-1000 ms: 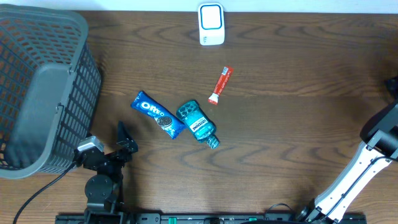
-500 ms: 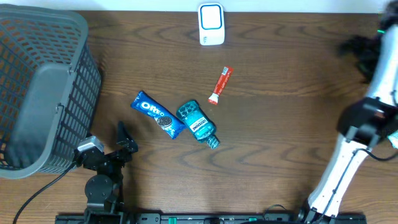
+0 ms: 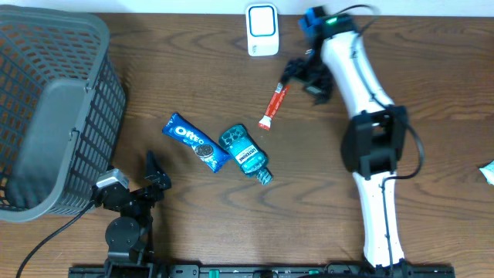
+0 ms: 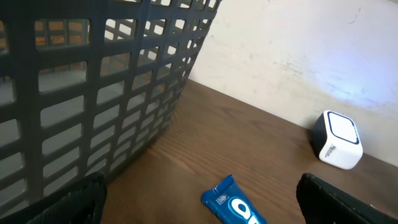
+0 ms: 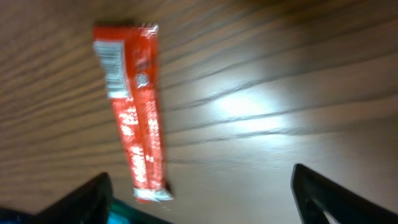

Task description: Scan the item barcode

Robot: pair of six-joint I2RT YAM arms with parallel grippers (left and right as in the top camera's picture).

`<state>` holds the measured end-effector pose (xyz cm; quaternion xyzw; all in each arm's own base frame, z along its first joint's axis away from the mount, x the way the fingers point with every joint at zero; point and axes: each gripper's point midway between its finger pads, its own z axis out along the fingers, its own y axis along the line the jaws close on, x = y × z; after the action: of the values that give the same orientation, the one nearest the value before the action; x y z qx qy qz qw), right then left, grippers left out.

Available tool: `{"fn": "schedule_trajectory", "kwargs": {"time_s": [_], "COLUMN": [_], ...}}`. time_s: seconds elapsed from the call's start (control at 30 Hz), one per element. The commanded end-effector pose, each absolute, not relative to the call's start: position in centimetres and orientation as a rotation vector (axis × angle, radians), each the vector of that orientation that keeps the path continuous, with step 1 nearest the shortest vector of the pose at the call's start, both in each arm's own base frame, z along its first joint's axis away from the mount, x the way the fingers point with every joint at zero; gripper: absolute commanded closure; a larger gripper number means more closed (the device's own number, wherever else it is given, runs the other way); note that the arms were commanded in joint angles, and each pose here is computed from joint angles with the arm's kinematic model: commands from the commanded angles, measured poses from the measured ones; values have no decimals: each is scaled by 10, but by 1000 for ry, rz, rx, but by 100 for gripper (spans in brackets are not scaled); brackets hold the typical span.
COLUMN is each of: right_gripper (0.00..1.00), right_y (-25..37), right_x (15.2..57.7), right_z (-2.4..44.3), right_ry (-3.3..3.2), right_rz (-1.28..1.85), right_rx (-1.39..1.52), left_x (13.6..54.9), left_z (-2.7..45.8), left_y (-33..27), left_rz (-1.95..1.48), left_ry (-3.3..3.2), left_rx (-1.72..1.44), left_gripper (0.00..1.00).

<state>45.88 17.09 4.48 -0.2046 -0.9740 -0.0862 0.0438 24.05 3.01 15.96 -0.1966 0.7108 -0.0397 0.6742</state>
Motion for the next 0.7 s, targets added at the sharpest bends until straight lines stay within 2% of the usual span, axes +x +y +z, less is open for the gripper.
{"fn": "schedule_trajectory", "kwargs": {"time_s": [0.0, 0.23, 0.4, 0.53, 0.57, 0.67], "right_gripper": [19, 26, 24, 31, 41, 91], "right_y": [184, 210, 206, 205, 204, 196], "right_x": [455, 447, 433, 419, 415, 408], "right_z": [36, 24, 3, -18, -23, -31], "right_ry": [-2948, -2932, -2957, -2924, -2912, -2895], "right_rz": [-258, -254, -69, -25, -13, 43], "right_rx": [-759, -816, -843, -843, -854, -858], "left_x": [241, 241, 241, 241, 241, 241], "left_z": [143, 143, 143, 143, 143, 143], "left_y": [31, 31, 31, 31, 31, 31], "left_rz": [-71, -71, -71, -71, -71, -71], "left_ry": [1640, 1640, 1640, 1640, 1640, 1640], "left_rx": [-442, -442, -442, -442, -442, -442], "left_gripper": [2, 2, 2, 2, 2, 2]}}
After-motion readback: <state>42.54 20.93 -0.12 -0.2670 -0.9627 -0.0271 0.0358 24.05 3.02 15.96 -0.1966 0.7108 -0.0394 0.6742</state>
